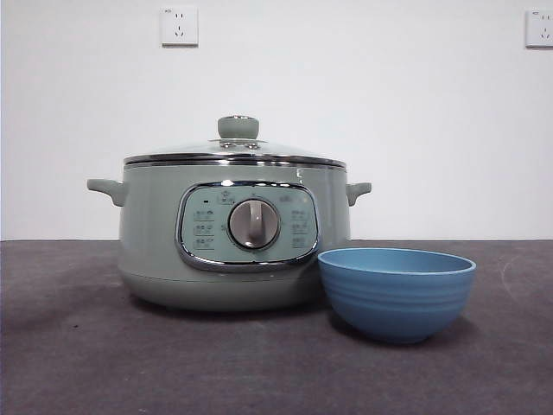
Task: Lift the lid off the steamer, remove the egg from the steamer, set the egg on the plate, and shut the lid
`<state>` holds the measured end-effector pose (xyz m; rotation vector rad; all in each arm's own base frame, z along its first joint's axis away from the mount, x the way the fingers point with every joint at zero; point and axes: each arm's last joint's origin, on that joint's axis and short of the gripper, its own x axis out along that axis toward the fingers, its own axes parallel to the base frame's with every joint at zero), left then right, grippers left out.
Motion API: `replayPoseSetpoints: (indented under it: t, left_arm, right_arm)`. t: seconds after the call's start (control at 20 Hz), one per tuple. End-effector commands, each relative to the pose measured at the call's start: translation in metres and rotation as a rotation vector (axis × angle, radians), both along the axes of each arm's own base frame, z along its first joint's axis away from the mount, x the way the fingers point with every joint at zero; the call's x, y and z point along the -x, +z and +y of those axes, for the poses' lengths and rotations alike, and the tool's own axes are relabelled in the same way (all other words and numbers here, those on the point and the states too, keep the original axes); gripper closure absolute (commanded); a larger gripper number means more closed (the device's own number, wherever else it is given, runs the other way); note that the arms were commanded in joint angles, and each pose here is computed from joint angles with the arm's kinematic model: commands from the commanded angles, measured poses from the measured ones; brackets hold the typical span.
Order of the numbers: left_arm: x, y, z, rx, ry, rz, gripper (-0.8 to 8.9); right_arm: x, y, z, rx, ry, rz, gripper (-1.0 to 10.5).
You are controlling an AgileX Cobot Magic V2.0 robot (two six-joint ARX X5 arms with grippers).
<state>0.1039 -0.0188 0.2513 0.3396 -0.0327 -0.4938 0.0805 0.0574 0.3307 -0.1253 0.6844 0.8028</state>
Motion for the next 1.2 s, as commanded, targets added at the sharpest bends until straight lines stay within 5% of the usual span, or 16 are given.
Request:
replayPoseSetpoints:
  t: [0.05, 0.55, 1.2]
  left_arm:
    - [0.001, -0.025, 0.004, 0.102, 0.111, 0.061, 8.17]
    - [0.007, -0.103, 0.007, 0.195, 0.188, 0.209, 8.17]
    - [0.009, -0.103, 0.006, 0.228, 0.182, 0.216, 8.17]
  right_arm:
    - [-0.001, -0.001, 0.000, -0.002, -0.005, 0.003, 9.5]
    - [-0.001, -0.001, 0.000, -0.002, -0.005, 0.003, 9.5]
    - [-0.001, -0.001, 0.000, -0.002, -0.005, 0.003, 9.5]
